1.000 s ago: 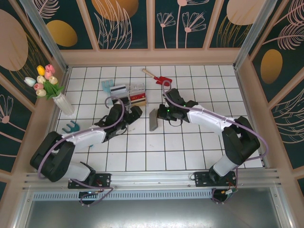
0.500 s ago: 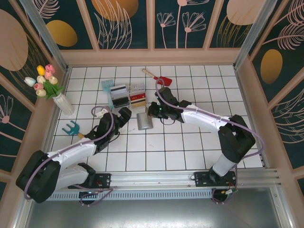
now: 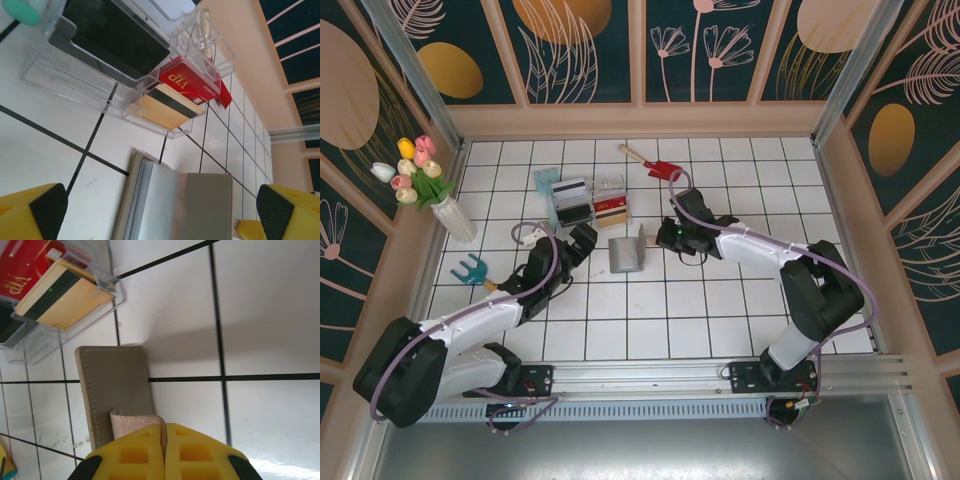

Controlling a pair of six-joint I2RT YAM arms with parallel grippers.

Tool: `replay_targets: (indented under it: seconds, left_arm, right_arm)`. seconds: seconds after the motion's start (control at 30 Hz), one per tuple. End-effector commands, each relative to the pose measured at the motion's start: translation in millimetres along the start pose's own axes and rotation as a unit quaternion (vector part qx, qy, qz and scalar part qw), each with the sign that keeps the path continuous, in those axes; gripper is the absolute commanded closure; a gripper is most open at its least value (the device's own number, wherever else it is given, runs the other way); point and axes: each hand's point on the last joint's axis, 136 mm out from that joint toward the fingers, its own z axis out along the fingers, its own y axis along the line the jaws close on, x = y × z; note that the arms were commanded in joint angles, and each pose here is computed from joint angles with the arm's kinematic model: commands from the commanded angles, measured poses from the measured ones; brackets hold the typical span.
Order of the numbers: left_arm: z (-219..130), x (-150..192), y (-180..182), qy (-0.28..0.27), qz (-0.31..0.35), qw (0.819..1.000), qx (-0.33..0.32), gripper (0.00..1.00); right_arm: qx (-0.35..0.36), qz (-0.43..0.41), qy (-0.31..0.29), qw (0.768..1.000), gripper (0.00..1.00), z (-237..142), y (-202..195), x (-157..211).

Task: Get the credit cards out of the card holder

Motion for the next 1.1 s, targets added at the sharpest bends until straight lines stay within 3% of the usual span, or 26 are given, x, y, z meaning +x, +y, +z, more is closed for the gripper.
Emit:
replay_targets:
  seconds: [0.0,0.1,0.4,0.8,1.07]
  left_arm:
    - [10,4,-32,0.030,0.033,0.998,0.039,0.02]
    - [23,25,-55,0.095,0.086,0.989,0.070,0.02]
    - [46,62,-68,0.186,0.061,0.974,0.111,0.01]
    - [76,92,-44,0.257,0.098,0.961,0.008,0.29]
    - [85,106,-21,0.284,0.101,0.953,-0.040,0.30]
  right_arm:
    - [-0.001,-0.018,-0.009,1.000,0.98,-10,-3,0]
    - [0.008,-0.014,-0.011,1.000,0.98,-11,-16,4]
    - [0.020,0.012,0.005,1.000,0.97,-9,-50,3]
    - [0.020,0.001,0.010,1.000,0.97,-6,-58,-3]
    - [0.036,0.003,0.012,0.999,0.97,-3,-66,-4]
